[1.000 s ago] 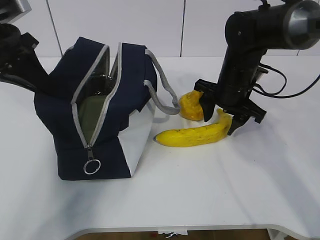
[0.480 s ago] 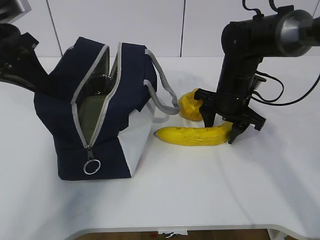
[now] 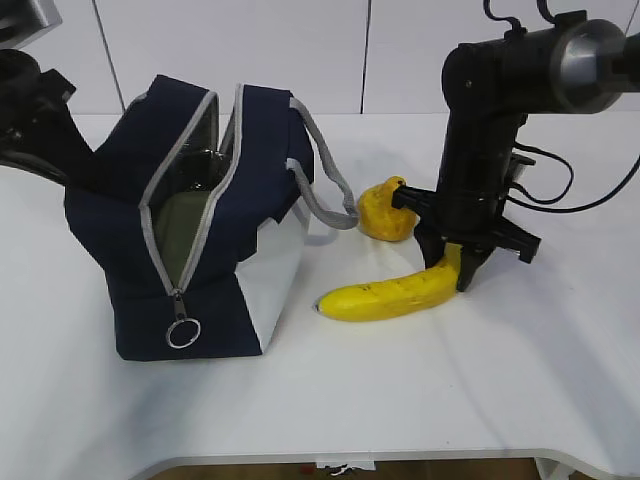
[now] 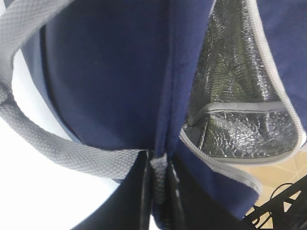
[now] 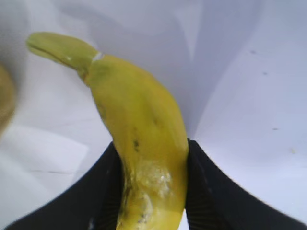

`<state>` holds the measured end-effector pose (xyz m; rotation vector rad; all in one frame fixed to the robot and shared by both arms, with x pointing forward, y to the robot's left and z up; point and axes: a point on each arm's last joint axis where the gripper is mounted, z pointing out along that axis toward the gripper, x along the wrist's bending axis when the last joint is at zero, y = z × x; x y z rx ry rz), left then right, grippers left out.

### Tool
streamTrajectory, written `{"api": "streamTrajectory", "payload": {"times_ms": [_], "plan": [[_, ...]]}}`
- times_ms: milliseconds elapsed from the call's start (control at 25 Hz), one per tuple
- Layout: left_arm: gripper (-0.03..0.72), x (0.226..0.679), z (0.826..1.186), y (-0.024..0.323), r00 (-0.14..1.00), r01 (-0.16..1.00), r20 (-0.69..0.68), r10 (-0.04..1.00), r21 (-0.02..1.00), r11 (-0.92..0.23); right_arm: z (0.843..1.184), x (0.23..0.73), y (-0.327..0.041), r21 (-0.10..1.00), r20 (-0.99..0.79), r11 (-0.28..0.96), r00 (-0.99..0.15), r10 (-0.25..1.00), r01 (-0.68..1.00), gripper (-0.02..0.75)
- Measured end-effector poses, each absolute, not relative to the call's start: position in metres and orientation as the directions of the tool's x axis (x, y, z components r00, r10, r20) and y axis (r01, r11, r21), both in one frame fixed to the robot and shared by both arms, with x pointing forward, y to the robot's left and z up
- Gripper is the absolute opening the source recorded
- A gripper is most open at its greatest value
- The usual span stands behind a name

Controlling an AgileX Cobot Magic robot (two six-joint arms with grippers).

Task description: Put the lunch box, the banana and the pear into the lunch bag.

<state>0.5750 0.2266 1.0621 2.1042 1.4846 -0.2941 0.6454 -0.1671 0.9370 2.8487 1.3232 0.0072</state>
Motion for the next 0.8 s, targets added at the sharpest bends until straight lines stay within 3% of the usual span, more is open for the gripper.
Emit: {"api": "streamTrajectory", "payload": {"times_ms": [440, 800], "plan": [[0.018, 0.575, 1.062, 0.227, 0.369, 0.92, -0.467, 0.804, 0.303, -0.247, 0.947, 0.645, -0.181, 0.085, -0.121, -0.427, 0.435, 0.892, 0.9, 0.274], [0.018, 0.575, 1.062, 0.227, 0.369, 0.92, -0.465, 0.804, 0.303, -0.248, 0.997, 0.639, -0.192, 0.193, -0.167, -0.183, 0.216, 0.962, 0.964, 0.273]]}}
